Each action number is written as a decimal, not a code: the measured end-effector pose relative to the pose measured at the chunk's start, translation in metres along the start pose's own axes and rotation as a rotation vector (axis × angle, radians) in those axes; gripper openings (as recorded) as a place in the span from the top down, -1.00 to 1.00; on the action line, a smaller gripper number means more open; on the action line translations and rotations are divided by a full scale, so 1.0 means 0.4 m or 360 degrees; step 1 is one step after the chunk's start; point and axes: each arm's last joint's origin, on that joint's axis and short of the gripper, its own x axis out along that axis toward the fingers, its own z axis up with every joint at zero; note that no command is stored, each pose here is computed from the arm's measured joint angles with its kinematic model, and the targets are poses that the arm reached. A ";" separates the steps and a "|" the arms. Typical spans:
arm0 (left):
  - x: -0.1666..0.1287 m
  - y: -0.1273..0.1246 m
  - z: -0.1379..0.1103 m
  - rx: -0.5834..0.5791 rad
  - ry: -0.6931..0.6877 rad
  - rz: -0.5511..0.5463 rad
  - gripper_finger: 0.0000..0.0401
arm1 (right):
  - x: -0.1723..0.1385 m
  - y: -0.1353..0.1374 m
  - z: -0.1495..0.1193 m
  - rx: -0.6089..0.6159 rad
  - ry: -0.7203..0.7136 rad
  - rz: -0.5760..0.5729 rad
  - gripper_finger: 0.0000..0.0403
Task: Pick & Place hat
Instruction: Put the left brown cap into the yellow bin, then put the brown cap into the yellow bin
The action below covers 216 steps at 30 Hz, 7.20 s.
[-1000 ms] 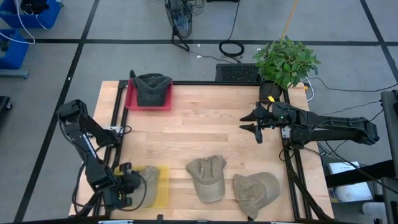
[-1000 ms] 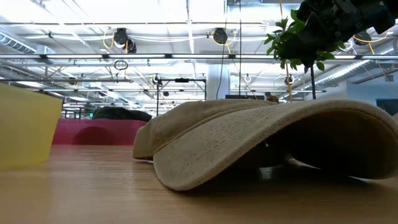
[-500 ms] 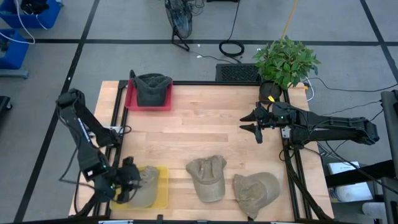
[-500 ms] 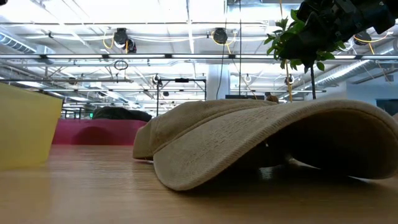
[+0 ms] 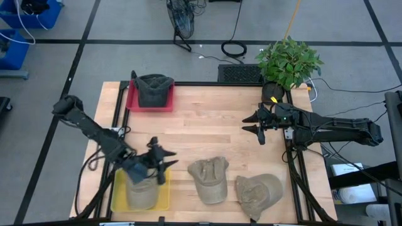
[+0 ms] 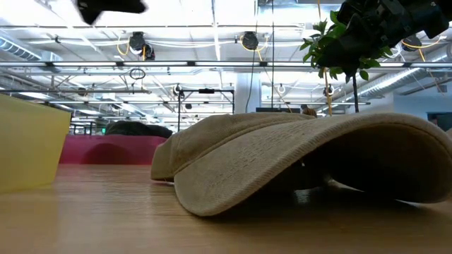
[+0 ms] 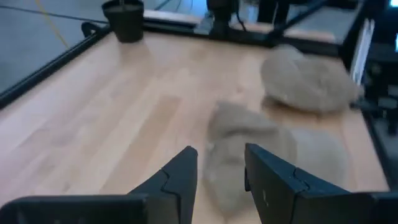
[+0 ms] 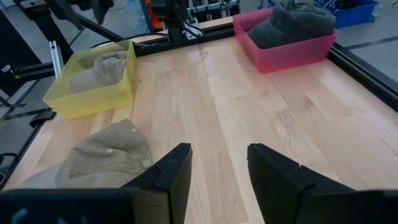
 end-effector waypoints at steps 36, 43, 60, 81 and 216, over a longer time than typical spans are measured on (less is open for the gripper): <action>0.487 -0.104 0.024 -0.0112 0.0608 -0.0586 -0.15 | 0.000 -0.002 -0.012 0.0010 0.0082 -0.0012 0.30; 0.530 -0.105 -0.036 -0.0173 0.0781 -0.0535 0.01 | 0.000 -0.002 -0.010 -0.0013 0.0069 -0.0010 0.30; 0.544 -0.100 -0.054 -0.0014 0.0817 -0.0595 0.77 | 0.000 -0.001 -0.003 -0.0075 0.0021 -0.0004 0.30; 0.166 -0.049 0.147 0.0393 0.0868 -0.0497 0.95 | 0.000 -0.001 -0.003 -0.0074 0.0020 -0.0004 0.30; 0.183 0.099 0.221 0.0152 -0.0062 -0.0183 0.27 | 0.000 0.000 0.003 -0.0060 -0.0020 0.0002 0.30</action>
